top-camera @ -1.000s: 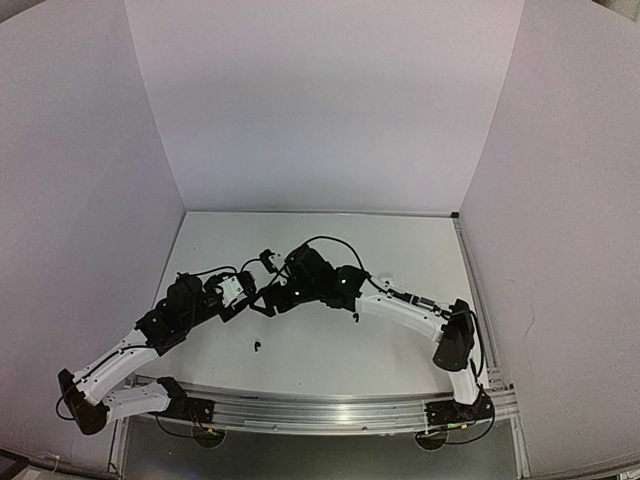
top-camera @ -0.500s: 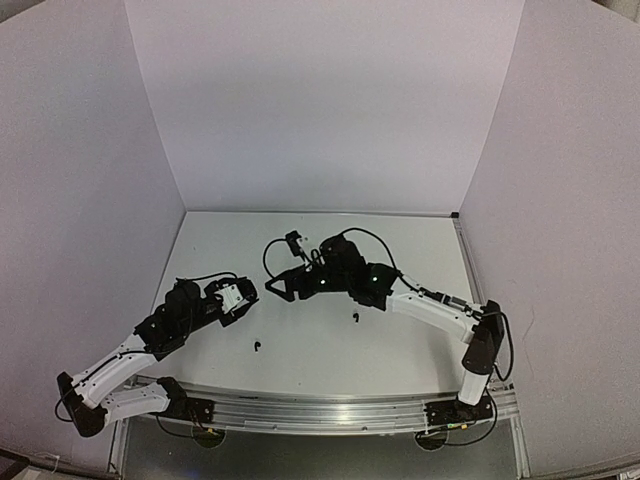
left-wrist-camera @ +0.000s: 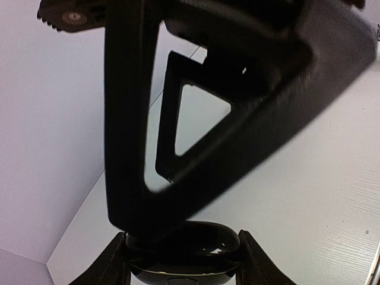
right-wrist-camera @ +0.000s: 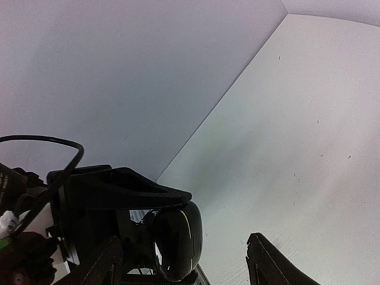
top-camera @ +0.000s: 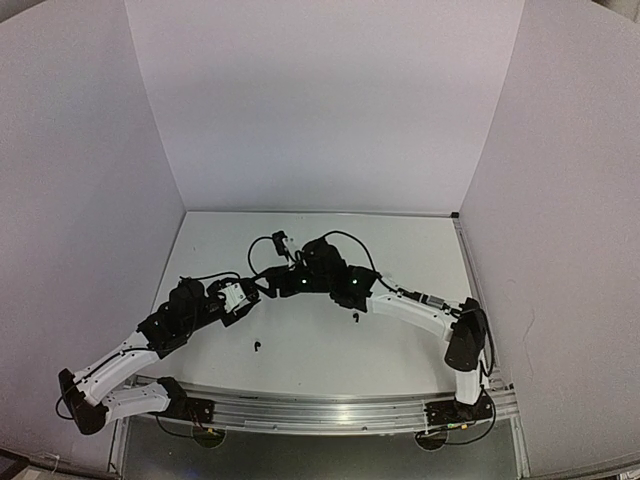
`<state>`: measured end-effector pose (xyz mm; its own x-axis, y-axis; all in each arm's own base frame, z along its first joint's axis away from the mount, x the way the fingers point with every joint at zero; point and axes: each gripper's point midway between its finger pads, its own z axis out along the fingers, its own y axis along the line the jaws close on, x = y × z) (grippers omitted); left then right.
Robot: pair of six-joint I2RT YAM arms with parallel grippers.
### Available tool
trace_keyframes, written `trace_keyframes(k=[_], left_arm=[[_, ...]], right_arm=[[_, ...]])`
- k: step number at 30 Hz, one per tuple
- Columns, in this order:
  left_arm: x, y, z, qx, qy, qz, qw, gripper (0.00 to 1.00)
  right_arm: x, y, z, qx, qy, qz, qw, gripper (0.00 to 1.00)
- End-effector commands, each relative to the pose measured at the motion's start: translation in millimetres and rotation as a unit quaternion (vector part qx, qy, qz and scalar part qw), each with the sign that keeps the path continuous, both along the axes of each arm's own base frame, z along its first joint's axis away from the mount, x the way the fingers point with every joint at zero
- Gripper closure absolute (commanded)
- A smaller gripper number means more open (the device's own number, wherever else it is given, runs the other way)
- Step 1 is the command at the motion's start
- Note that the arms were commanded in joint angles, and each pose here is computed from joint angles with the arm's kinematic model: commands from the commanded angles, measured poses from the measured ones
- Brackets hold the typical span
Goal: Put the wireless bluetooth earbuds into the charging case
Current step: Pass from the left arm to the right
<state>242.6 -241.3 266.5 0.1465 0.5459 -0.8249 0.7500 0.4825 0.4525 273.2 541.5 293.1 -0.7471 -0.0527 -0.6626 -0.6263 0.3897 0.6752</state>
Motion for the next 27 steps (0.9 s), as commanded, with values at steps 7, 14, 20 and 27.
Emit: trace_keyframes(k=[7,14,20,27], left_arm=[[12,-4,23,-0.023,-0.030,0.019,0.999,1.00],[14,-8,20,-0.011,-0.041,0.009,0.999,1.00],[15,-6,20,-0.010,-0.042,0.014,0.999,1.00],[3,-11,7,-0.007,0.001,-0.012,1.000,0.64]], right_arm=[[0,25,-23,-0.001,0.037,0.020,0.999,0.36],[3,36,-35,-0.005,0.043,0.028,0.999,0.61],[3,36,-37,-0.008,0.041,0.028,0.999,0.97],[3,18,-25,-0.009,0.025,0.031,0.999,1.00]])
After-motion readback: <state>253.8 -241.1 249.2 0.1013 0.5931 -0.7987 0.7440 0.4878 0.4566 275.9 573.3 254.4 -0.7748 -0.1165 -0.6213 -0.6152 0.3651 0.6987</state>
